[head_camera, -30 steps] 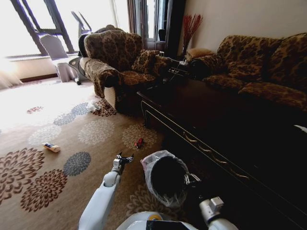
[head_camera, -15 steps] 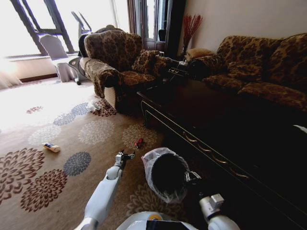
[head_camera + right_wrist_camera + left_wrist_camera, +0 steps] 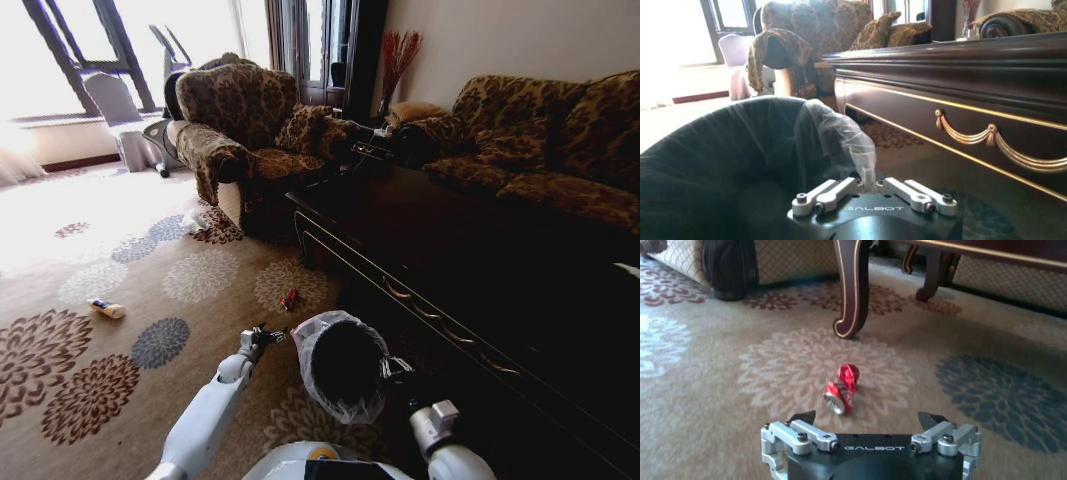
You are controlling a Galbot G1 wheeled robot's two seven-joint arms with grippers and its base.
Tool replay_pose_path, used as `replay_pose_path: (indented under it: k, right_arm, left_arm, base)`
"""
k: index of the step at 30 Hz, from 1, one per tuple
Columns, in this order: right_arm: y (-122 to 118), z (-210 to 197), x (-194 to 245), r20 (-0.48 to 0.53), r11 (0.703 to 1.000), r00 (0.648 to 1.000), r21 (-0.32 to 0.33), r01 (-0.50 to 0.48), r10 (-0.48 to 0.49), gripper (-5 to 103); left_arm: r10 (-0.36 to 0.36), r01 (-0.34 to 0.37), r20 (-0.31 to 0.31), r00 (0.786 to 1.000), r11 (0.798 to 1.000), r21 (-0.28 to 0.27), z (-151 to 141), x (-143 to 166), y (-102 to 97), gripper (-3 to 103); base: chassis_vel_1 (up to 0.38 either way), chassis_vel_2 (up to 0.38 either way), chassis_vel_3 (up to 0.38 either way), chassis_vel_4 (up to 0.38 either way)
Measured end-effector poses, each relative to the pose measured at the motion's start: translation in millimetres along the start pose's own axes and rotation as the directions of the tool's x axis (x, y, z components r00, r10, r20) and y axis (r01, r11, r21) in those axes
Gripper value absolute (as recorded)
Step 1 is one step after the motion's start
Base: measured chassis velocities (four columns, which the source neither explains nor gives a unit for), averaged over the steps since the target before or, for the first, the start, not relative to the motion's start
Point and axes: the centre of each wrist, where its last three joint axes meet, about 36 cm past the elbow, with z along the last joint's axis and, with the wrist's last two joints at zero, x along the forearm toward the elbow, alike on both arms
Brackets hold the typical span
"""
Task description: Pick up the trash from the ground and place it into the trash bin.
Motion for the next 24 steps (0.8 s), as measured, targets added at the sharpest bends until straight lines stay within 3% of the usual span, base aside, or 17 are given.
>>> replay_pose_path:
  k: [9, 24]
  right_arm:
    - [3.5, 1.5, 1.5, -0.014, 1.0, 1.0, 0.01, -0.011, 0.011, 4]
    - [14.6, 14.3, -1.8, -0.022, 1.0, 1.0, 0.009, 0.023, -0.022, 4]
  left_arm:
    - [-0.006, 0.006, -0.003, 1.0, 1.0, 0.005, 0.8, -2.5, 1.4, 100]
    - [-0.021, 0.016, -0.074, 0.997, 0.998, -0.058, 12.6, -17.2, 9.2, 100]
  base:
    - [-0.137, 0.124, 0.128, -0.14]
    - [-0.07, 0.08, 0.069, -0.071]
